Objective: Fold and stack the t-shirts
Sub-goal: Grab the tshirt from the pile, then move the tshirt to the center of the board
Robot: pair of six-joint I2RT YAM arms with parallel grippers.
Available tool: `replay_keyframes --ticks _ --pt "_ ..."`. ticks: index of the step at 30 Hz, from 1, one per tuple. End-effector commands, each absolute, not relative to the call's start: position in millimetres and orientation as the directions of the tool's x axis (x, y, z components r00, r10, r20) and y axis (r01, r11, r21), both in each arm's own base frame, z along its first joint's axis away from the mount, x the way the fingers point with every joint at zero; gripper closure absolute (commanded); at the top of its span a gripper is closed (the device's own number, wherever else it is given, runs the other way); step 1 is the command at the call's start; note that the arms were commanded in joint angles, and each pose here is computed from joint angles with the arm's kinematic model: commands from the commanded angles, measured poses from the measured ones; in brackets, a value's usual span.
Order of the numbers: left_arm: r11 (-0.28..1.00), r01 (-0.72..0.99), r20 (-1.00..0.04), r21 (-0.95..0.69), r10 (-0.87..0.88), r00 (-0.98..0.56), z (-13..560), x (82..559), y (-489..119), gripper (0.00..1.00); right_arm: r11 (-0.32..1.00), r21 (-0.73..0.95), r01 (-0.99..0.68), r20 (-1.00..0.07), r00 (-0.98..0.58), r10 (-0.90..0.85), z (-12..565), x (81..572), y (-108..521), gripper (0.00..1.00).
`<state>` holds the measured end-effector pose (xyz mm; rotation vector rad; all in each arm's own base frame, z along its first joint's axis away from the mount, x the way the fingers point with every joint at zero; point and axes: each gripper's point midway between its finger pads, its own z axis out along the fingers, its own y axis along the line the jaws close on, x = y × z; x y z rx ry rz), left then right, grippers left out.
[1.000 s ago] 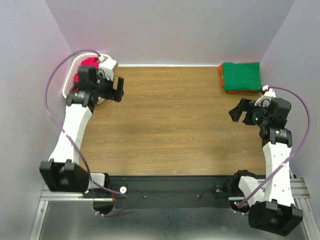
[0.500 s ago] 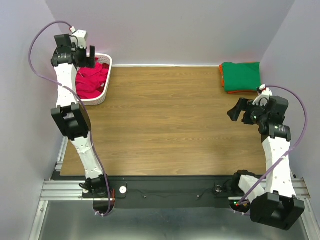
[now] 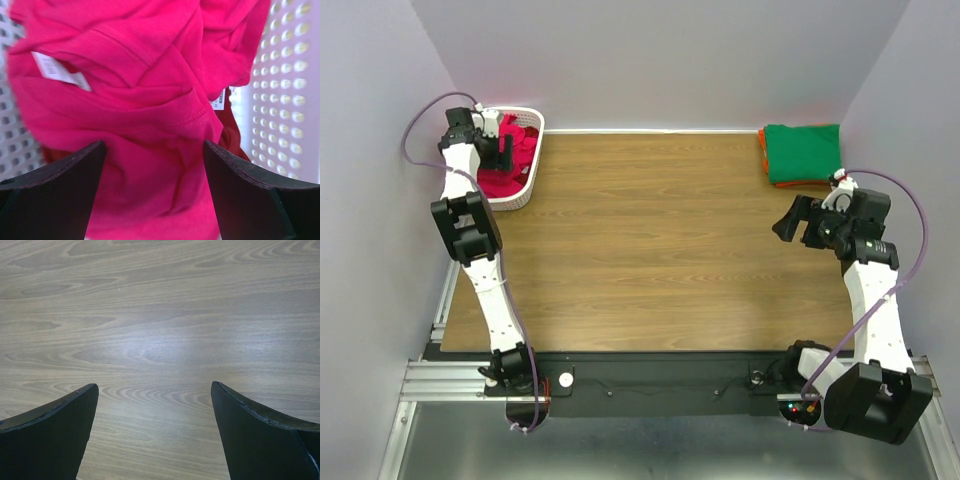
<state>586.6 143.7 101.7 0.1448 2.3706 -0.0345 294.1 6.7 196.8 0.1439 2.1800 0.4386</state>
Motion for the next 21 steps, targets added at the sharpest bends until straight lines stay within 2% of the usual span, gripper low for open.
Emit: replay_keyframes --ticks 1,2,3,5,6,8,9,14,17,21 --pt "0.994 0.093 -0.706 0.054 0.104 -0.700 101 595 154 0.17 0.937 0.346 -0.057 -0.764 -0.597 0.245 192 299 3 0.00" --pt "0.995 0.091 -0.699 0.049 0.099 -0.708 95 595 154 0.21 0.938 0.342 -0.052 -0.763 -0.599 0.245 190 299 2 0.00" --pt "0.995 0.090 -0.697 0.039 0.091 -0.712 93 594 152 0.34 0.939 0.341 -0.051 -0.762 -0.600 0.244 190 300 1 0.00" --pt "0.996 0.090 -0.702 0.025 0.082 -0.708 96 595 151 0.50 0.940 0.338 -0.049 -0.762 -0.601 0.243 189 300 1 0.00" --pt "0.996 0.089 -0.711 0.021 0.077 -0.699 103 596 151 0.64 0.940 0.337 -0.048 -0.762 -0.601 0.243 189 300 0 0.00" --pt "0.996 0.087 -0.739 0.009 0.065 -0.670 126 598 147 0.84 0.940 0.336 -0.051 -0.763 -0.599 0.241 189 300 1 0.00" --pt "0.996 0.091 -0.757 0.007 0.065 -0.650 139 600 146 1.00 0.940 0.338 -0.053 -0.762 -0.602 0.240 188 299 1 0.00" --pt "0.992 0.128 -0.857 0.010 0.074 -0.509 232 594 131 1.00 0.941 0.333 -0.058 -0.772 -0.589 0.236 192 298 1 0.00" --pt "0.983 0.182 -0.939 0.015 0.076 -0.335 332 572 108 1.00 0.944 0.325 -0.067 -0.789 -0.570 0.231 199 296 2 0.00" --pt "0.954 0.298 -0.987 0.002 0.049 -0.150 421 541 68 1.00 0.946 0.315 -0.075 -0.811 -0.539 0.227 210 293 3 0.00"
